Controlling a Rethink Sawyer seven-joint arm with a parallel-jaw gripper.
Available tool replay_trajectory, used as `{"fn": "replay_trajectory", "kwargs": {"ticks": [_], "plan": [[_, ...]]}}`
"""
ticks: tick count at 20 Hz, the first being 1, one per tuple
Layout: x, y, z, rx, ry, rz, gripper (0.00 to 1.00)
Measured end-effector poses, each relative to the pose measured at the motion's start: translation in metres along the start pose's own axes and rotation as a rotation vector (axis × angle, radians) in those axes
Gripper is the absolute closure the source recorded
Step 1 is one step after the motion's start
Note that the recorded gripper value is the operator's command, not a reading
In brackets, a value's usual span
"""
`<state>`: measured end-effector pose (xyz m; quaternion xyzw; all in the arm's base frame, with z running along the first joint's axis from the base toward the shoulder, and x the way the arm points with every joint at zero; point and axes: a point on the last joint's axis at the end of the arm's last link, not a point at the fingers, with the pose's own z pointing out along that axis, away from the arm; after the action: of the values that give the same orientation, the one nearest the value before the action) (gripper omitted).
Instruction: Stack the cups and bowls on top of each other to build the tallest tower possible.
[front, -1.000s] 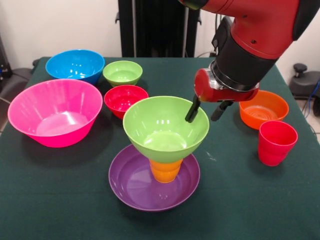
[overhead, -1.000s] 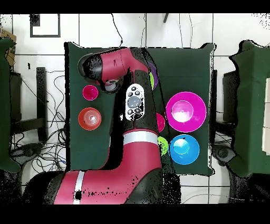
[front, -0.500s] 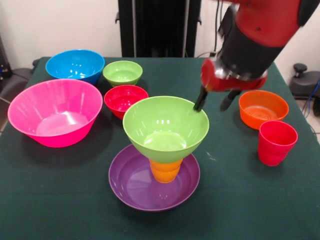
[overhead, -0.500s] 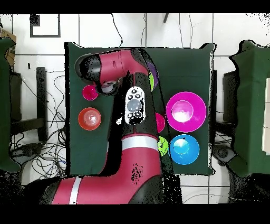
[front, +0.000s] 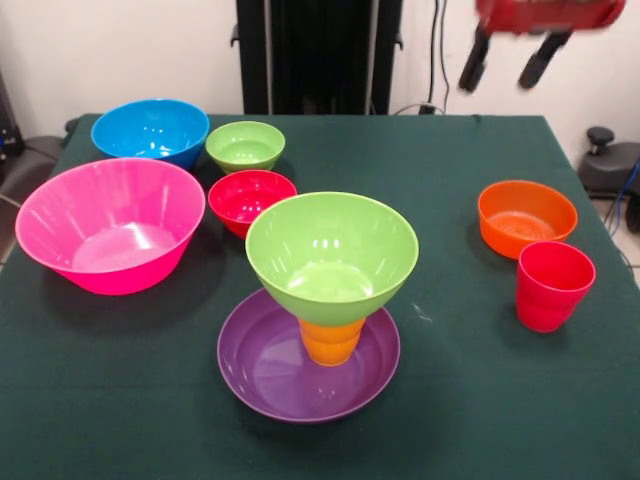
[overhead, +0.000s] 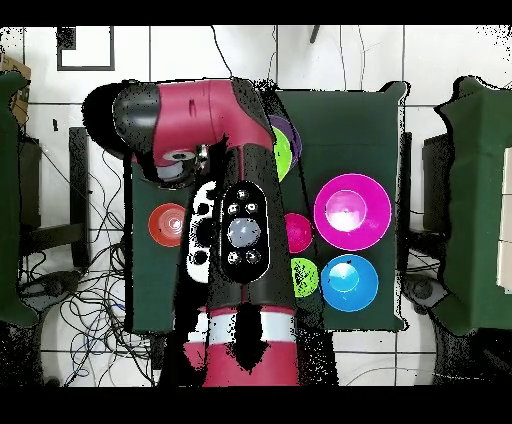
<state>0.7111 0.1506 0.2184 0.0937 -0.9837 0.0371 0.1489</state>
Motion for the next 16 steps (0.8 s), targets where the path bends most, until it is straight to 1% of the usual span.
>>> {"fn": "replay_trajectory", "kwargs": {"ticks": [1, 3, 5, 7, 10, 11, 14, 16], "plan": [[0.001, 0.004, -0.01, -0.005, -0.01, 0.001, 0.0], [0.001, 0.01, -0.018, -0.008, -0.024, 0.002, 0.0], [-0.001, 0.019, -0.022, -0.005, -0.036, 0.006, 0.0], [-0.004, 0.027, -0.021, 0.002, -0.046, 0.017, 0.0], [-0.01, 0.037, -0.013, 0.01, -0.061, 0.037, 0.0], [-0.016, 0.042, -0.003, 0.016, -0.073, 0.054, 0.0], [-0.023, 0.047, 0.012, 0.02, -0.092, 0.076, 0.0], [-0.029, 0.048, 0.024, 0.024, -0.114, 0.09, 0.0]]}}
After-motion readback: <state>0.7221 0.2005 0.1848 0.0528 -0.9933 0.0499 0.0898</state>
